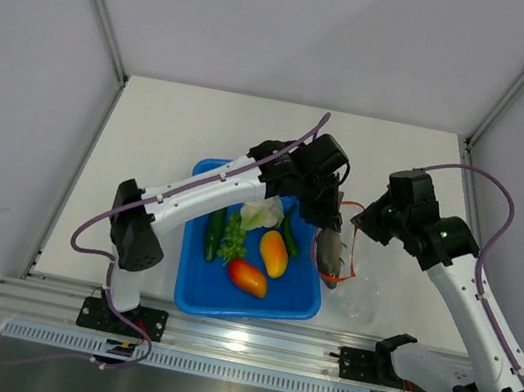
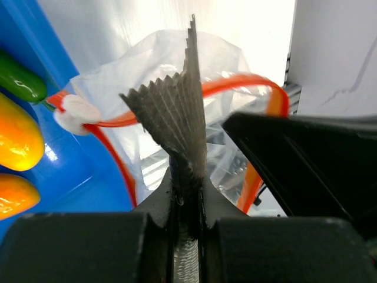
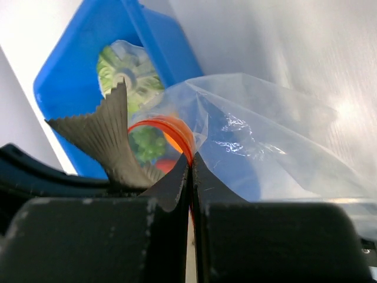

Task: Place the food in the zip-top bag and seal the zipper
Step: Place the fake fish in the zipper food storage bag.

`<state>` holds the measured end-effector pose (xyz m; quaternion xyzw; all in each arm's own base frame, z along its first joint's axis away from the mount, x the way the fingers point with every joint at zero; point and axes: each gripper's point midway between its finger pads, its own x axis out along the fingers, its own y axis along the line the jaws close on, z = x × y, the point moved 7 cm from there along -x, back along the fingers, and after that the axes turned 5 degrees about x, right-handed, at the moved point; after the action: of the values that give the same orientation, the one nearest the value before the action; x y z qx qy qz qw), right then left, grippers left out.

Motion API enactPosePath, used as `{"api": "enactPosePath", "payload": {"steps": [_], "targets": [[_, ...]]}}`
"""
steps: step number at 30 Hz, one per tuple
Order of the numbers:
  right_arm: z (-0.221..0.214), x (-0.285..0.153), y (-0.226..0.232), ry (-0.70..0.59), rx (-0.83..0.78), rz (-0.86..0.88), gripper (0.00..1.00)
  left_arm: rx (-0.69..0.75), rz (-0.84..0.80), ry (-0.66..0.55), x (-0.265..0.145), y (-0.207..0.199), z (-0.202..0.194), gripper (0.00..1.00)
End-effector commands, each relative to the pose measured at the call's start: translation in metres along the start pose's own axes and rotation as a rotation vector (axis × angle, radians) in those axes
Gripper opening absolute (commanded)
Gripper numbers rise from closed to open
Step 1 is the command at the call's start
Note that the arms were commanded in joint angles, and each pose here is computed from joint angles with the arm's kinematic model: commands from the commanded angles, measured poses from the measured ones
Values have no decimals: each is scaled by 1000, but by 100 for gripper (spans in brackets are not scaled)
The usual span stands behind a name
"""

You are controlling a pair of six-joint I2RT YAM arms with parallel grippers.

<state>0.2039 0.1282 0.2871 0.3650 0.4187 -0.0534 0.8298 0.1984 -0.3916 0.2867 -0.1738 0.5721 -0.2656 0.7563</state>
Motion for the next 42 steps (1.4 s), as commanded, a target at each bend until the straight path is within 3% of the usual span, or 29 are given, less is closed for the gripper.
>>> {"api": "enactPosePath", "payload": {"steps": [1, 14, 21, 29, 39, 42], "targets": [[7, -13, 14, -43, 38, 85, 0, -55, -19, -87, -12, -9, 14, 1], [11, -33, 20, -63, 101, 124, 0, -50, 63, -261, -18, -7, 38, 9], [18, -54, 28, -100, 111, 198, 0, 29, 150, -329, -18, 5, 44, 11], [12, -58, 30, -46, 104, 220, 0, 125, 227, -482, -40, 9, 60, 8], [5, -59, 40, 58, 183, 272, 0, 183, 163, -568, -44, -9, 59, 8], [8, -60, 40, 56, 214, 278, 0, 187, 146, -539, -41, -10, 54, 8]]}}
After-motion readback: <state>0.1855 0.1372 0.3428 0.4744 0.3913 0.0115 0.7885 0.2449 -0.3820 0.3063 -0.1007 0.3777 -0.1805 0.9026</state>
